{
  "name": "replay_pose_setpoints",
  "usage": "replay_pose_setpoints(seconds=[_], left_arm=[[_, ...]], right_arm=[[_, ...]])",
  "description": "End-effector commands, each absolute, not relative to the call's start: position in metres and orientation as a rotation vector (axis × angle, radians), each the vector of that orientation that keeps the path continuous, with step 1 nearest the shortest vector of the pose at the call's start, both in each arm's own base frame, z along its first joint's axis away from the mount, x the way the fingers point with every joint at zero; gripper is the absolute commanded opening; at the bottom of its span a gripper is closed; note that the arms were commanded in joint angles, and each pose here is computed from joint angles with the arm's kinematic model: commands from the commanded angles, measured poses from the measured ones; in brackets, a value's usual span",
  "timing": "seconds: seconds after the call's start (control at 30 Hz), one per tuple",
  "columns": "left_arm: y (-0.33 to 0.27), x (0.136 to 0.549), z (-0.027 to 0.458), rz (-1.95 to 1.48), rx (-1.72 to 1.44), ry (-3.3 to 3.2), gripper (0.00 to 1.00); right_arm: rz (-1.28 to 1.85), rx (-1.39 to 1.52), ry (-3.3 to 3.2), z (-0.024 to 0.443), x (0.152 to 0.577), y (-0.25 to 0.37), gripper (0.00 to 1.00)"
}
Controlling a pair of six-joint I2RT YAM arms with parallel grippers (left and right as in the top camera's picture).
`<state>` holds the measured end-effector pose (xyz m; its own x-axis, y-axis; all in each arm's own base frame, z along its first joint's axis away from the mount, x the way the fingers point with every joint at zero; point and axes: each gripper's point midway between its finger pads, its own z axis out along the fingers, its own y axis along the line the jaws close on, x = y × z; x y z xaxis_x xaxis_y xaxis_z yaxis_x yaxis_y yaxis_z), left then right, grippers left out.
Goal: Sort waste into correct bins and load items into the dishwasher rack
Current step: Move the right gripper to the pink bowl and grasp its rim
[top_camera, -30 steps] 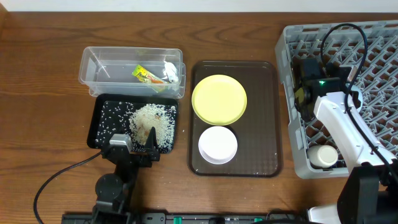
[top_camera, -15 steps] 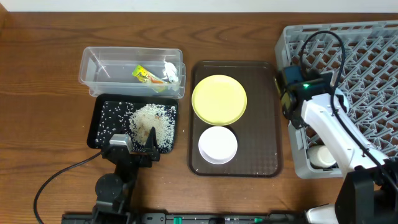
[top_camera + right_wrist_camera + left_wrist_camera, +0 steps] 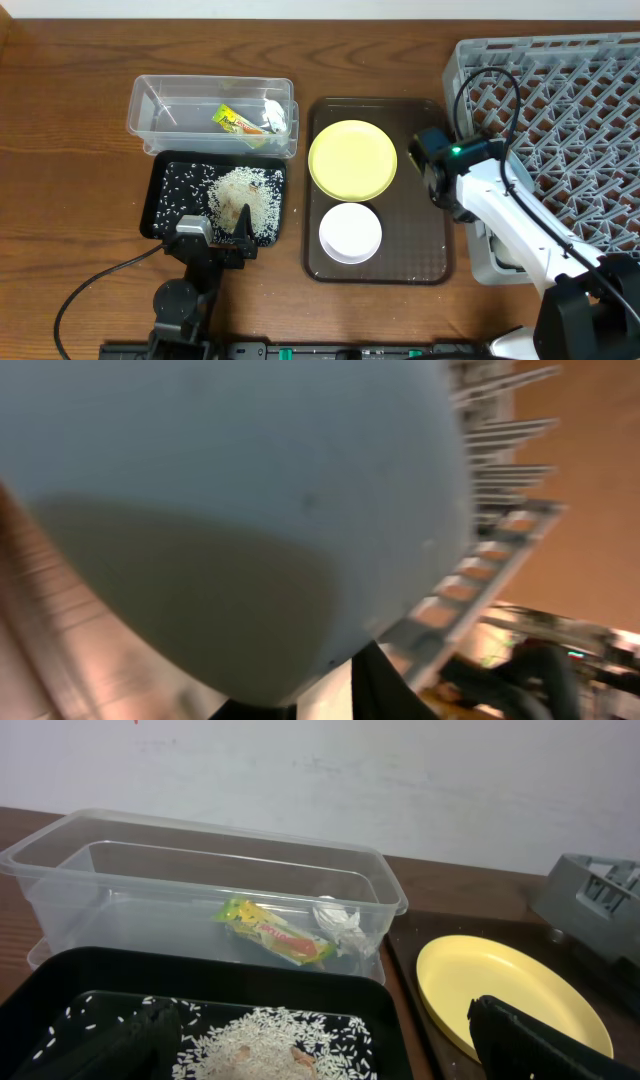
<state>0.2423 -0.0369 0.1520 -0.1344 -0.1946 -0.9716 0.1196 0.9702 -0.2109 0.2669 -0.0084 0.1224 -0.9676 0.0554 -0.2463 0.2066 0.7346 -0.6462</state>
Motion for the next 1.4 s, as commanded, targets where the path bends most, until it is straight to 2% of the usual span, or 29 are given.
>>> replay_pose_setpoints(seconds=[0.0,0.1,0.23,0.47,0.53,0.67,0.77,0.87,1.0,1.23,1.37], left_arm=[[-0.031,0.242,0.135,-0.223,-0.068,1.736,0.94],[-0.031,0.242,0.135,-0.223,-0.068,1.736,0.94],[-0.031,0.242,0.135,-0.223,-0.068,1.736,0.94],[-0.031,0.242,0.135,-0.222,-0.068,1.736,0.94],[-0.031,0.242,0.135,-0.222,-0.069,1.736,0.94],[-0.031,0.242,0.135,-0.222,-0.069,1.736,0.94],[-0.031,0.242,0.135,-0.223,-0.068,1.736,0.94],[-0.031,0.242,0.135,-0.223,-0.068,1.736,0.94],[-0.031,0.242,0.135,-0.222,-0.069,1.736,0.94],[-0.031,0.242,0.135,-0.223,-0.068,1.736,0.94],[-0.031,0.242,0.135,-0.223,-0.068,1.736,0.94]], right_arm=[[-0.891,0.253,2.820,0.107,0.262,0.014,0.18],[-0.815,0.270,2.846,0.107,0.262,0.022,0.20],[-0.713,0.295,2.858,0.111,0.263,0.031,0.42],[-0.343,0.130,2.854,0.121,0.281,0.070,0.51],[-0.179,0.028,2.860,0.123,0.285,0.091,0.50],[0.309,-0.280,2.884,0.127,0.276,0.155,0.39],[0.438,-0.388,2.904,0.125,0.262,0.180,0.41],[0.432,-0.450,2.939,0.114,0.249,0.195,0.43],[0.323,-0.420,2.988,0.087,0.241,0.205,0.40],[-0.112,-0.058,3.020,0.040,0.252,0.169,0.31],[-0.027,-0.138,3.061,0.029,0.249,0.184,0.24]])
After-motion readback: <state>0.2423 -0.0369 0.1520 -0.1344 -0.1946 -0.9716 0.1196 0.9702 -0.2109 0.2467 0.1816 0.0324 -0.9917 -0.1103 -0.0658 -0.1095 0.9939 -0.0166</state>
